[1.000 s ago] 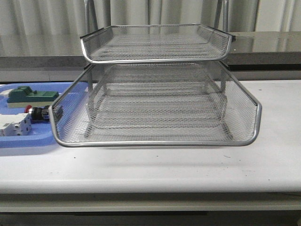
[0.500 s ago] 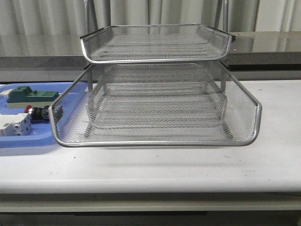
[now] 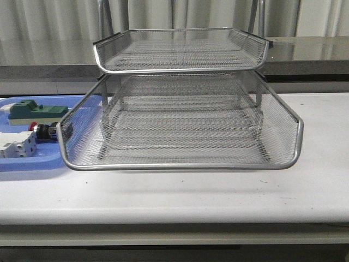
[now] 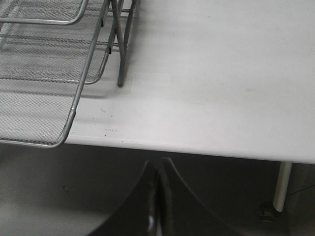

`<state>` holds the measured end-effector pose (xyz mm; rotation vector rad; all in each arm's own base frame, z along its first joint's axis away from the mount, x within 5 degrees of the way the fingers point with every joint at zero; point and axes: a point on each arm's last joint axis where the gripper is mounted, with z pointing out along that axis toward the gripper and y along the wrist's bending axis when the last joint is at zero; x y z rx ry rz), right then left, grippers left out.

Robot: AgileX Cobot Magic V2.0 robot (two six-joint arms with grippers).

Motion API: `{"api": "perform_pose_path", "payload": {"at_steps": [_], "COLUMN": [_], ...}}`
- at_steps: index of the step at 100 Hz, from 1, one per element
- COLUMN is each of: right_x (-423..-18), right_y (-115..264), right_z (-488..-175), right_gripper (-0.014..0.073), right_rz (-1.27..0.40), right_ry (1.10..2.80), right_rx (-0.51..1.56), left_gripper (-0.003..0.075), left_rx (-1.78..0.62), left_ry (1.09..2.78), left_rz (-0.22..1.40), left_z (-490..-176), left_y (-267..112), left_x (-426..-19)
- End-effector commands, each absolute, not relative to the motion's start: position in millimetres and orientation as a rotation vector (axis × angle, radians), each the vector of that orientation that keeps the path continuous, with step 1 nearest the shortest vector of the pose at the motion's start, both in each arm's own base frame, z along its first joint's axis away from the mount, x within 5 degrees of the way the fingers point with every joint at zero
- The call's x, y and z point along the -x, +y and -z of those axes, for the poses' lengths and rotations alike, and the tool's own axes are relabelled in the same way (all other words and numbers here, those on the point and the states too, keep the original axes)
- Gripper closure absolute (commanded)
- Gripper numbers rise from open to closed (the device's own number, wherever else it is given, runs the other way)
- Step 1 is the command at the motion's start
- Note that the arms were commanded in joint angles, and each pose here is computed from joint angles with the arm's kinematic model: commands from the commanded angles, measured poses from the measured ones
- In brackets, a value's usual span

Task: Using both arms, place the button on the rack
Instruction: 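Release the tier and withdraw the right gripper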

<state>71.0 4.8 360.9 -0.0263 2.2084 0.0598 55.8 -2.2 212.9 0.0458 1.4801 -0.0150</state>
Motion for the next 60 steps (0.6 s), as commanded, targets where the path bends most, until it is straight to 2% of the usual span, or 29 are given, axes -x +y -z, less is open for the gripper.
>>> {"api": "perform_pose_path", "payload": {"at_steps": [1,20,33,47,60], "right_x": [-73.1,-73.1,-73.1,-73.1,-73.1], "right_y": [4.2,4.2,4.2,4.2,4.2], "right_z": [-375.0,-375.0,-375.0,-375.0,-375.0], "right_gripper": [0.0664,0.0664,0.0664,0.0664,0.0664], "right_rz": [-0.051,-0.051,-0.051,-0.051,-0.051], "right_ry": [2.122,2.122,2.122,2.122,2.122], "right_rx": [0.021,0.021,0.021,0.021,0.021], "left_gripper": [0.074,0.074,0.074,0.074,0.074], "left_rx": [-0.038,-0.036,-0.038,0.028,0.071], "left_ry": [1.401,1.395,1.315,1.275,1.321], "left_rz": [0.029,0.031,0.035,0.097,0.145], "left_z": [-208.3,-208.8,-216.5,-234.3,-257.5], "left_y": [-2.6,-2.6,-2.9,-1.5,-1.3], "left_x": [-54.3,-54.2,-52.6,-49.7,-50.8]}}
